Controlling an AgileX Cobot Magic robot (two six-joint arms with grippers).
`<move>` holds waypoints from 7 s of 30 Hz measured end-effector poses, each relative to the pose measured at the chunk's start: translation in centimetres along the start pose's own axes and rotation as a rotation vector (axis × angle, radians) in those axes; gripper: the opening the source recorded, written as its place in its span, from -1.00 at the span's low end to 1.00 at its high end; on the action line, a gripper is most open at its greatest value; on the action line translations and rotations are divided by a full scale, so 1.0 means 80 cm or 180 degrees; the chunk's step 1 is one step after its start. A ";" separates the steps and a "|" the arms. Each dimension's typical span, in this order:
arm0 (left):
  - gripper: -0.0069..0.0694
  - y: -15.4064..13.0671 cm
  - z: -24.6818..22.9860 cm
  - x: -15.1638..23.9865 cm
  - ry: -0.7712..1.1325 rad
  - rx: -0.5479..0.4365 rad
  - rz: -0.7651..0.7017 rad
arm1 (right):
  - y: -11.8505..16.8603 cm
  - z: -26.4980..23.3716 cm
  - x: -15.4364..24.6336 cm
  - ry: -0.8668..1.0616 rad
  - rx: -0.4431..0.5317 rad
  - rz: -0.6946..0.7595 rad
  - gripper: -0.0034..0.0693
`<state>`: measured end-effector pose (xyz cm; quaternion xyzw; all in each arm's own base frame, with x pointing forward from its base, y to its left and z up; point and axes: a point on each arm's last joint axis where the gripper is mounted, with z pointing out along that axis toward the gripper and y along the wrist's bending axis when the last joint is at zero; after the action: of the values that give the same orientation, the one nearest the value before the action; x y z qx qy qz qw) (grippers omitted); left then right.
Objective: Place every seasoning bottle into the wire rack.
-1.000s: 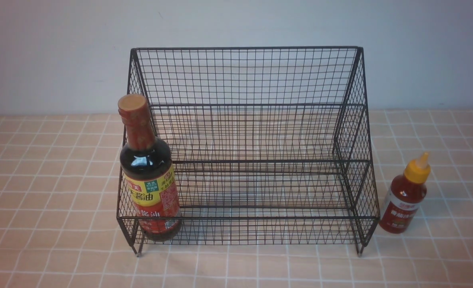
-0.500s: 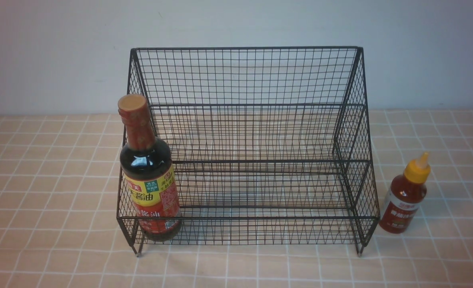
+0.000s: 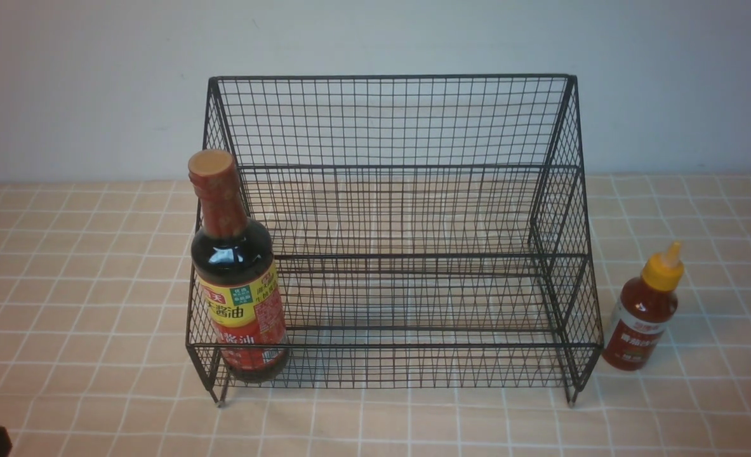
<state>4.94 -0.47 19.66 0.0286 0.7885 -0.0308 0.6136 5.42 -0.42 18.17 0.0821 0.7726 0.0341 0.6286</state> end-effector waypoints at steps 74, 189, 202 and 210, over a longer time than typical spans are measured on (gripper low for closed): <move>-0.84 0.002 0.011 0.030 0.0186 -0.0118 -0.0062 | 0.048 0.030 -0.132 -0.1263 -0.0885 -0.0058 -0.87; -0.84 0.002 0.011 0.030 0.0186 -0.0119 -0.0066 | 0.166 0.196 -0.127 0.0562 -0.2654 -0.0670 0.30; -0.84 0.002 0.011 0.030 0.0186 -0.0119 -0.0066 | 0.141 0.057 -0.202 -0.0022 -0.2545 -0.1038 -0.85; -0.84 0.002 0.011 0.030 0.0186 -0.0119 -0.0066 | 0.095 0.029 -0.244 -0.1339 -0.0873 -0.3080 -0.94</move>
<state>5.22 -0.37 17.12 0.0098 0.8067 -0.0216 0.5905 12.17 3.64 37.69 -0.3606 0.5683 -0.1758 0.7184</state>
